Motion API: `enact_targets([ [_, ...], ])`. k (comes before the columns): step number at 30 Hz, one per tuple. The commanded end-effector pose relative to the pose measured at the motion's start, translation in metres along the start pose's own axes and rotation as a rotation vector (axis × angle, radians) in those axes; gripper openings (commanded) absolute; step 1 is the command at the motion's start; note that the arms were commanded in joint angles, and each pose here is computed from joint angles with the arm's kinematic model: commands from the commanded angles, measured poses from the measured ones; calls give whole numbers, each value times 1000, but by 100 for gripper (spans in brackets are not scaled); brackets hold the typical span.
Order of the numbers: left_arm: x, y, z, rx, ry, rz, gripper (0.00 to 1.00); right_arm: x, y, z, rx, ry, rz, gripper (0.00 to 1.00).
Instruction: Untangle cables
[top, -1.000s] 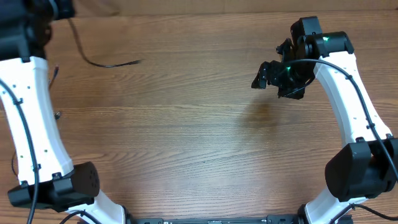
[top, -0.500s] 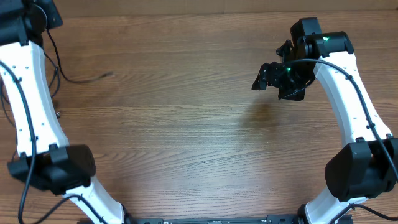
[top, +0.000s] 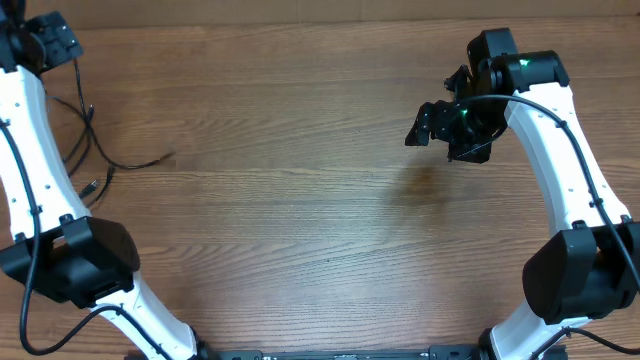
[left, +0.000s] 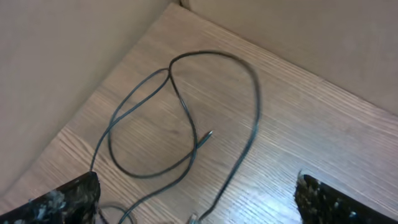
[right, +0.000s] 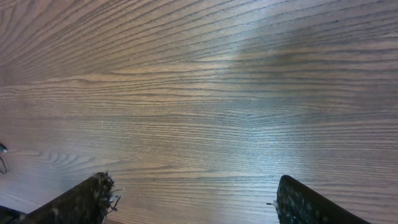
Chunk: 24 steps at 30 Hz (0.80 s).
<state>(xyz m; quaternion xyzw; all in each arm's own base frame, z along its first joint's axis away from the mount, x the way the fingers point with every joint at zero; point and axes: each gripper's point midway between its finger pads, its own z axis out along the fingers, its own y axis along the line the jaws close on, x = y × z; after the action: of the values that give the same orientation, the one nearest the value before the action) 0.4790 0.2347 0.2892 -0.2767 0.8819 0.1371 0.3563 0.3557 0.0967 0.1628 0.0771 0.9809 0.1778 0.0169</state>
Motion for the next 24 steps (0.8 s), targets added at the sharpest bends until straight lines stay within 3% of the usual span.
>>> enact_targets([
  [1,-23,-7,-58,100,-98,-46,100,-2,2,-6,2,-26,-18,83],
  [6,-31,-18,-126,251,-162,-111,100,-4,3,-6,0,-34,-25,82],
  [11,-13,-39,-193,463,-149,-96,100,-7,6,-11,-9,-64,-37,82],
  [24,44,-71,-236,555,-7,35,100,16,39,-87,-76,-284,-169,82],
])
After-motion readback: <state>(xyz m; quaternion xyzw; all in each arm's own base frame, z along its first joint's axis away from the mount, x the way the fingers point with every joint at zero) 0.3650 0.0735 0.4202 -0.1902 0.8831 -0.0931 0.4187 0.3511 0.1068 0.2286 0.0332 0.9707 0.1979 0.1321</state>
